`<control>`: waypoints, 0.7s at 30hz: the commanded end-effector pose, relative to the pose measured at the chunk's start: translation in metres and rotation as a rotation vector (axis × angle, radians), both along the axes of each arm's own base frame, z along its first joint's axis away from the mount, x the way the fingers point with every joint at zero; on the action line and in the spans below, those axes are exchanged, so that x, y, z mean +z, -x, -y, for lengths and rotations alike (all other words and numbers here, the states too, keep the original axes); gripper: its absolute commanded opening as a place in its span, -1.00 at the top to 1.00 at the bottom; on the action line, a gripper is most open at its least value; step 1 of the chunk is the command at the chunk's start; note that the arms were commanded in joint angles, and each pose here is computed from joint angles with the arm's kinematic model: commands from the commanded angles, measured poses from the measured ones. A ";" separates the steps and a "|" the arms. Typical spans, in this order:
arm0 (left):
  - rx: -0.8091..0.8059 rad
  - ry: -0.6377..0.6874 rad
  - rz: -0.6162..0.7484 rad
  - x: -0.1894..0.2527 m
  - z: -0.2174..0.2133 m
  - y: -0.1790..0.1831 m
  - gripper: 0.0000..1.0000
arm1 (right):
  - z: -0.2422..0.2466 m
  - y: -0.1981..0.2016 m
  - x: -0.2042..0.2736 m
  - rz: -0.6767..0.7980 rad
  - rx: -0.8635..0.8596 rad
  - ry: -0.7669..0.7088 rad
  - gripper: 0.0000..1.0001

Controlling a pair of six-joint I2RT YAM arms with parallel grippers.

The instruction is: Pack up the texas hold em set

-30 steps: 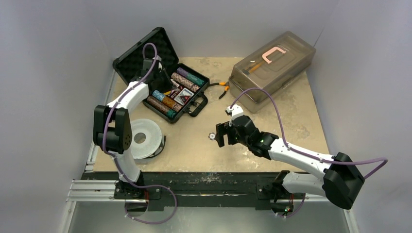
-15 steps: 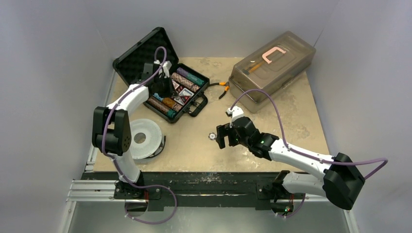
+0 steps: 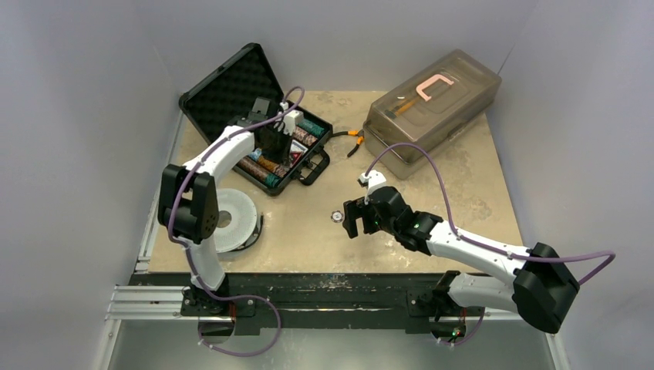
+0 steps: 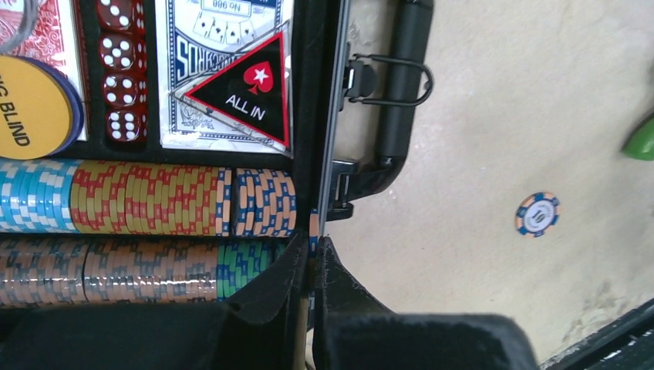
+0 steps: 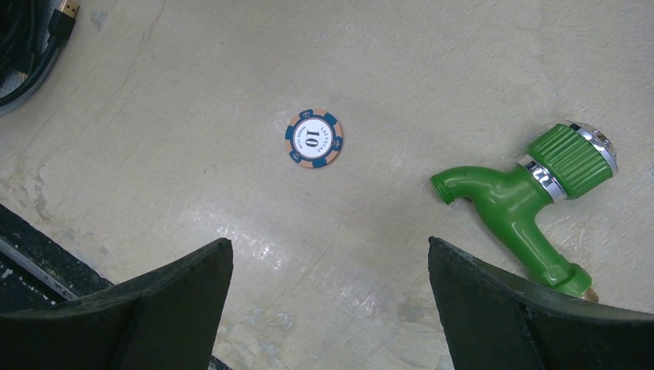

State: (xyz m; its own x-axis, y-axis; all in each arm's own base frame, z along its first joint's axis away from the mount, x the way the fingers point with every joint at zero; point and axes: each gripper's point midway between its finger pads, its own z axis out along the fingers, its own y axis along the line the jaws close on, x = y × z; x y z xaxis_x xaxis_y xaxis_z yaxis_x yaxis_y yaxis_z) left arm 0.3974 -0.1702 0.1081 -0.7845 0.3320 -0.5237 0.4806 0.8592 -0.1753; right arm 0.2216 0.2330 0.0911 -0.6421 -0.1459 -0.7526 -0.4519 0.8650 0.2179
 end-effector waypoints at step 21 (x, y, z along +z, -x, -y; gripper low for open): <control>0.018 -0.171 -0.015 -0.025 -0.015 -0.018 1.00 | -0.004 0.000 0.006 0.005 -0.001 -0.032 -0.88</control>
